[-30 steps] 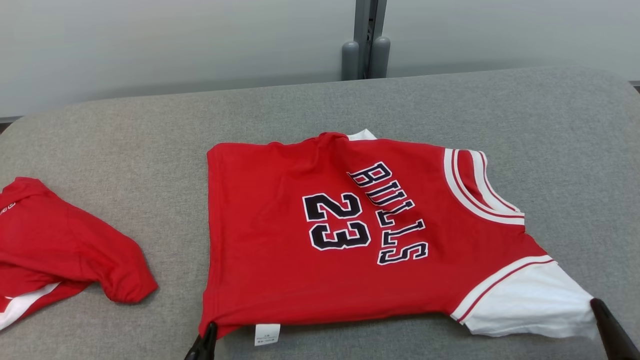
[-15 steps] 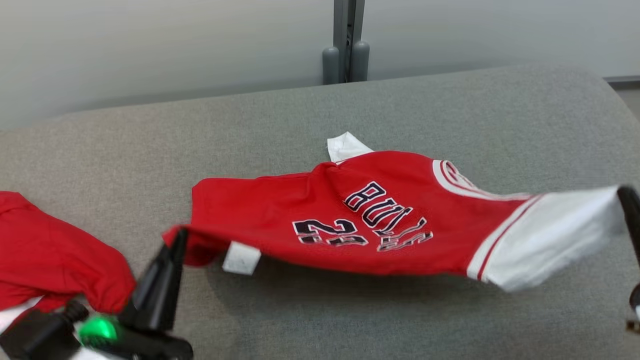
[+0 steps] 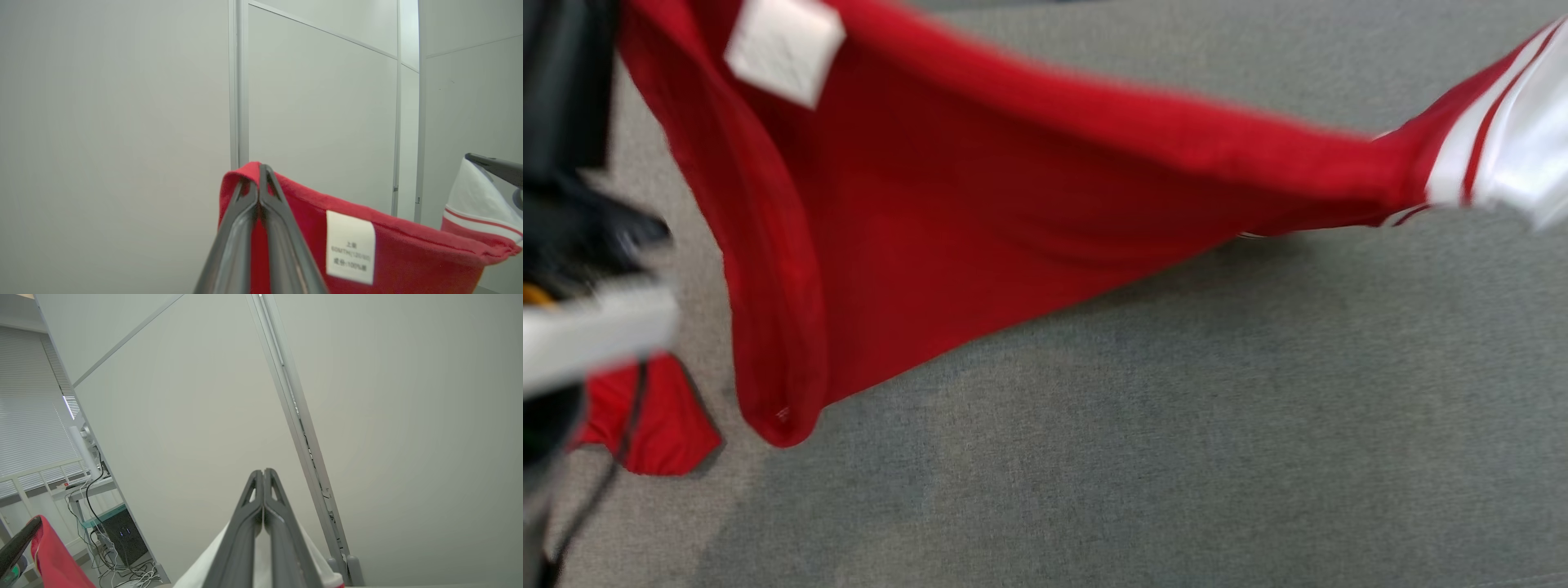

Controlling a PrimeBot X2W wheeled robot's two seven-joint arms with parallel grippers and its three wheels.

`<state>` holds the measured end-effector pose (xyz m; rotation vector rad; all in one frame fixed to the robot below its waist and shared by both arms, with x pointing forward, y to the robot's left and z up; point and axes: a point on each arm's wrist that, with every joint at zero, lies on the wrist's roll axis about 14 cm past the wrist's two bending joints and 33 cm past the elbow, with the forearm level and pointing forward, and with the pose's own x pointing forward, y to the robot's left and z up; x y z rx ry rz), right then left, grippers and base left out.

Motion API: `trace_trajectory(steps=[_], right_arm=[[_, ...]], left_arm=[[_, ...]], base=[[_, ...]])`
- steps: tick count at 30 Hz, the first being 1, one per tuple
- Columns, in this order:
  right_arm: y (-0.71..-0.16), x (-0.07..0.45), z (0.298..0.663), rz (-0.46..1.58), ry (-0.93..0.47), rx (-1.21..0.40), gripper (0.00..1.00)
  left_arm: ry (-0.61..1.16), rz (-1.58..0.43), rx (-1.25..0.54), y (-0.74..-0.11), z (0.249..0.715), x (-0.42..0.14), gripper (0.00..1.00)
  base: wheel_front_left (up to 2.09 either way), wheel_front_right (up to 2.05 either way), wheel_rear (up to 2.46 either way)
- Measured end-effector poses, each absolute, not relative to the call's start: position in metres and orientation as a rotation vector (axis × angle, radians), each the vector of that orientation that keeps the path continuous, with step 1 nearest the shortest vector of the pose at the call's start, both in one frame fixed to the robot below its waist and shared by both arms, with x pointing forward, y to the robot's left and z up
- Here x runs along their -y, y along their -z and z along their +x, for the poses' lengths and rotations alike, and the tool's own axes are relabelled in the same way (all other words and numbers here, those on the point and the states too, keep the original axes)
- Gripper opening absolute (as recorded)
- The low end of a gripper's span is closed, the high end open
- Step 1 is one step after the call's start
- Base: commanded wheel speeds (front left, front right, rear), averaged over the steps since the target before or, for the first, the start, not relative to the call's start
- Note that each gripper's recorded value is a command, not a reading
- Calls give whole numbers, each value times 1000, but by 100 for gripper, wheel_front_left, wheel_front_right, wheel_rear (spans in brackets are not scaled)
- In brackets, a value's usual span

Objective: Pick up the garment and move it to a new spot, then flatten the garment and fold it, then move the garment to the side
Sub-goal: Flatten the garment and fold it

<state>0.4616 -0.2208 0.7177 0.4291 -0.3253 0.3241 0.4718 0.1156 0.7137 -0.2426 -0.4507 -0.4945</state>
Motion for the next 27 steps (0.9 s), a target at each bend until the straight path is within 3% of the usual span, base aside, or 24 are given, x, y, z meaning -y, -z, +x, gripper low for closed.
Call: trace_trajectory(steps=[14,20,27], right_arm=[[-772,181,659,446,-319,432,0],[-768,174,712,465,-246,486,0],[-767,173,747,499,-172,591,0]], left_arm=[[415,-156,471,-714,663,-114,0],[331,-104,446,-685,713,-131,0],[262,-62,469,-670,749,-143,0]], base=[[0,0,0],[0,0,0],[0,0,0]])
